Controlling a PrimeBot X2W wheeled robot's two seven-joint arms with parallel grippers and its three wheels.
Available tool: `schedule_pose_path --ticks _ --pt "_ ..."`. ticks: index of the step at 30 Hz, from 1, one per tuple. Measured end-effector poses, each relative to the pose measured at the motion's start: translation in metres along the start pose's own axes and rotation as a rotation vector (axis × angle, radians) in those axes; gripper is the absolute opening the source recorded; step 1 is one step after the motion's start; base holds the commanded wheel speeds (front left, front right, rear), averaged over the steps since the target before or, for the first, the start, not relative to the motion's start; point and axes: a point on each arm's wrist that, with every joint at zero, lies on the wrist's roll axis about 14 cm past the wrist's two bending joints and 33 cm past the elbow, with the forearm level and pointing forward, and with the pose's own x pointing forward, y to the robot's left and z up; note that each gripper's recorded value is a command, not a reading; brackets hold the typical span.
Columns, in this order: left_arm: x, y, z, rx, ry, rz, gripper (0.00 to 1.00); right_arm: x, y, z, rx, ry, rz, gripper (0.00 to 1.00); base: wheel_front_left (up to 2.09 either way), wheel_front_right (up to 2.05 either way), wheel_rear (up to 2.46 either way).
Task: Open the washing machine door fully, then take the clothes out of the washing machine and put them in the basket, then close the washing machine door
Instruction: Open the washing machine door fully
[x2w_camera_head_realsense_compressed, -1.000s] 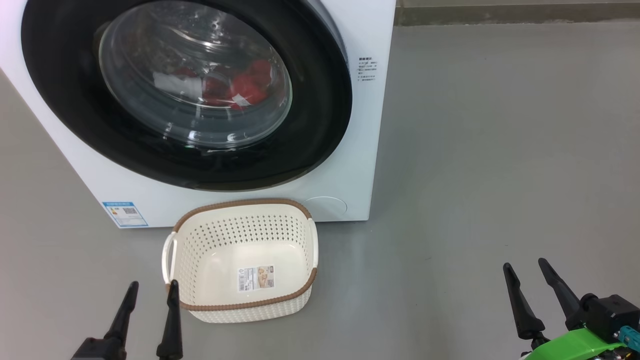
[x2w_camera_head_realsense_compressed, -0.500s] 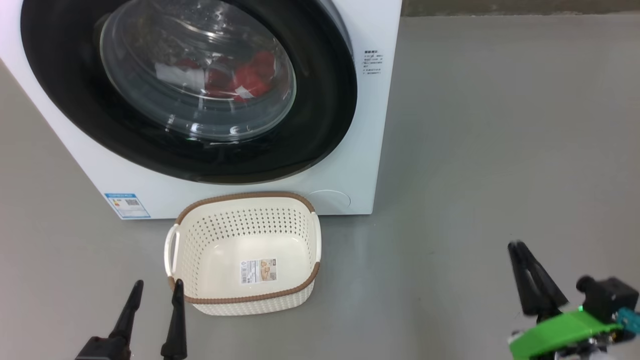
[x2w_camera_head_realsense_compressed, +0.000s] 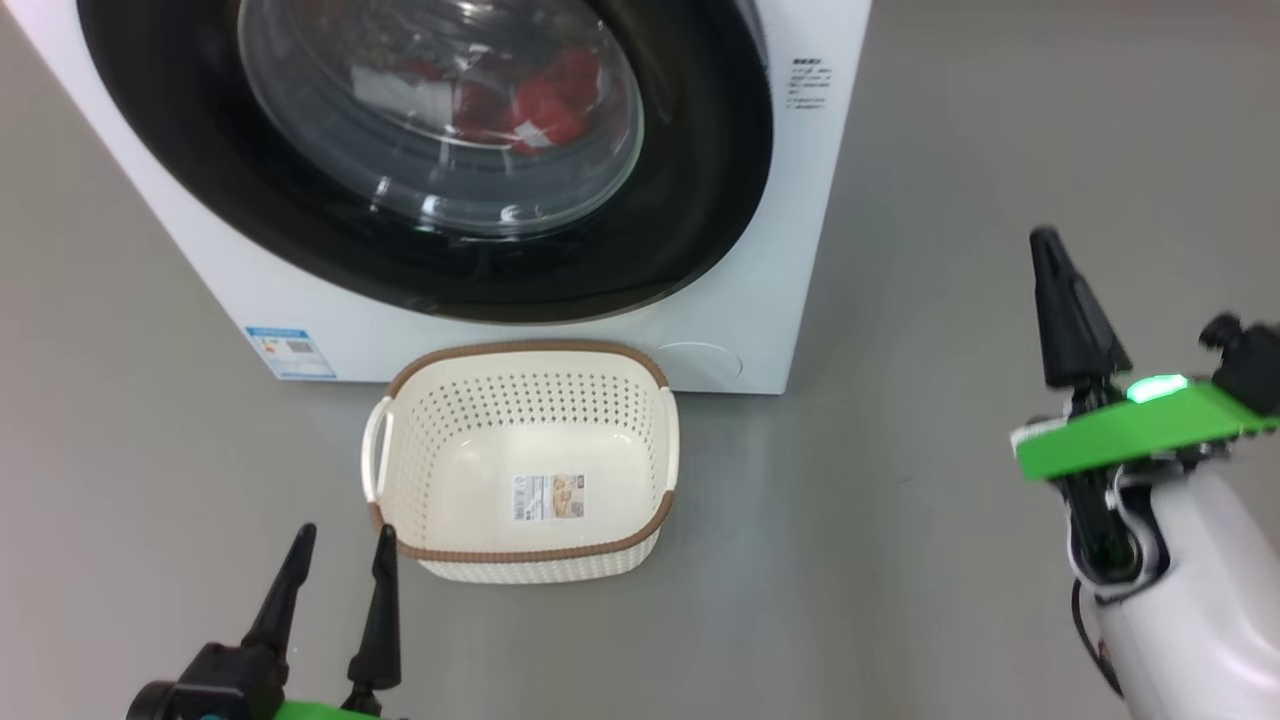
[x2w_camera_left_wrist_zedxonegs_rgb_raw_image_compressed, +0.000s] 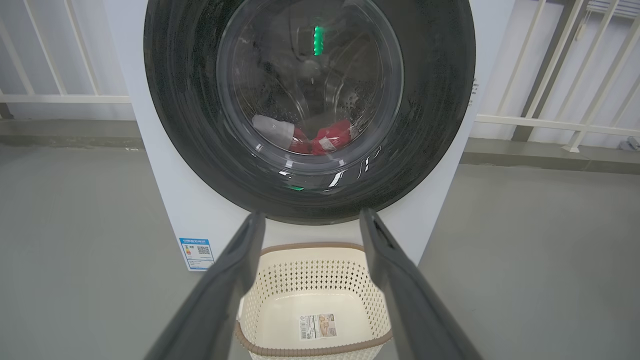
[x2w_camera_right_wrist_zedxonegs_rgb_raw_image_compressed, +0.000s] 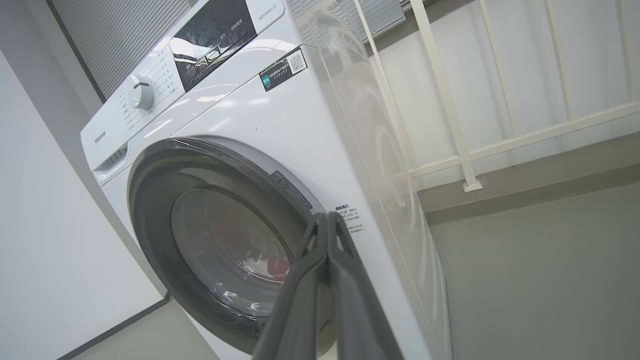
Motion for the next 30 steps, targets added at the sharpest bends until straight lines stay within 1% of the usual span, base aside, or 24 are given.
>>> schedule_pose_path --ticks 9,15,16,20,23,25,30 --pt "0.005 0.009 0.0 -0.001 0.0 0.025 1.0 0.066 0.021 0.009 0.097 -0.038 0.074 0.0 0.0 0.0 0.0" --pt "0.014 0.013 0.002 -0.013 -0.01 0.037 1.0 0.108 0.027 0.012 0.219 -0.049 0.084 0.0 0.0 0.0 0.0" --pt "0.016 0.014 0.002 -0.016 -0.011 0.039 1.0 0.12 0.031 0.008 0.26 -0.023 0.092 0.0 0.0 0.0 0.0" --pt "0.022 0.016 0.002 -0.013 -0.012 0.044 1.0 0.144 0.046 -0.005 0.38 0.075 0.129 0.0 0.0 0.0 0.0" --pt "0.025 0.02 0.001 -0.018 -0.009 0.053 1.0 0.157 0.05 -0.016 0.418 0.151 0.147 0.0 0.0 0.0 0.0" --pt "0.026 0.022 0.0 -0.019 -0.006 0.058 1.0 0.162 0.049 -0.018 0.429 0.169 0.148 0.0 0.0 0.0 0.0" --pt "0.03 0.029 -0.003 -0.018 0.004 0.078 1.0 0.178 0.047 -0.043 0.543 0.303 0.145 0.0 0.0 0.0 0.0"
